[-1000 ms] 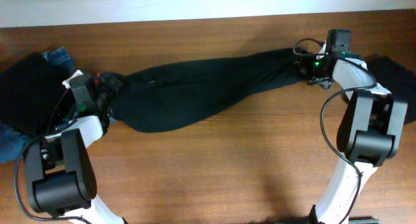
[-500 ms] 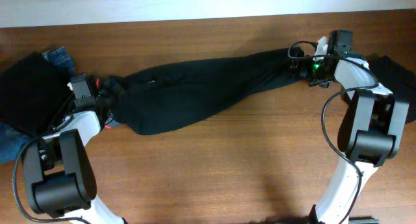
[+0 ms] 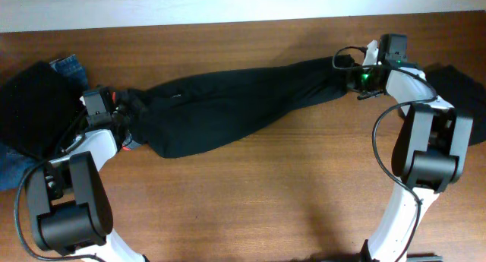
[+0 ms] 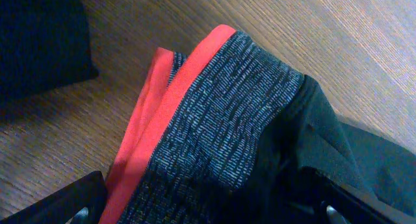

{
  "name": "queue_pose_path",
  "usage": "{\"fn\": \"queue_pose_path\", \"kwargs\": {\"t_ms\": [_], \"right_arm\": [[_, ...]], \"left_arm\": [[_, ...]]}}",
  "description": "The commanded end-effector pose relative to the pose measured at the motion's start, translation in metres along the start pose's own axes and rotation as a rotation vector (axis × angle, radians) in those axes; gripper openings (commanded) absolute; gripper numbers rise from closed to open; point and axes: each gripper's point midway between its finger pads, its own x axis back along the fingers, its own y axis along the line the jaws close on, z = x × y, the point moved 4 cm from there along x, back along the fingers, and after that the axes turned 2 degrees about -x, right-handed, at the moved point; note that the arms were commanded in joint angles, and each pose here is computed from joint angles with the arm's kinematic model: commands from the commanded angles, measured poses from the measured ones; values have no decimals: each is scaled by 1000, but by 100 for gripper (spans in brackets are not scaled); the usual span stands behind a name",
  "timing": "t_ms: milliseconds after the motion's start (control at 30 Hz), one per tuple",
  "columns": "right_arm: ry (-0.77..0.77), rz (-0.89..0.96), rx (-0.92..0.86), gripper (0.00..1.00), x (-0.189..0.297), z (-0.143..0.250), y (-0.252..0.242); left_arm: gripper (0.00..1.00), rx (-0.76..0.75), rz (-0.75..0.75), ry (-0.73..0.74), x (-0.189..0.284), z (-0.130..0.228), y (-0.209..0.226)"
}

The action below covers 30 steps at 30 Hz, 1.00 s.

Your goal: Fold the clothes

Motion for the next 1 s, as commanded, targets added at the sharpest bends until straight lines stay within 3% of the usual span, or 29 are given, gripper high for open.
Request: {"fn": "queue_pose_path", "kwargs": {"t_ms": [0,200,467,633,767,967], "right_arm": [[19,50,0,4,-6,4,-8],[104,77,-54,4,1,20,-24],[390,159,-295,4,37,78,-82],[545,184,-324,4,63,108,-105],[587,258,-308,4,72,116,-119],[587,258,-309,4,72,116,-119]], "left_arm": [[99,13,-13,96,-6,26,10],[99,16,-35,136,-5,35,14],[99,-1,-102,257,2,59,27],[99,-43,-130,324,7,71,35],[100,-66,-118,284,18,55,37],[99,-96,-135,83,62,-1,41]]}}
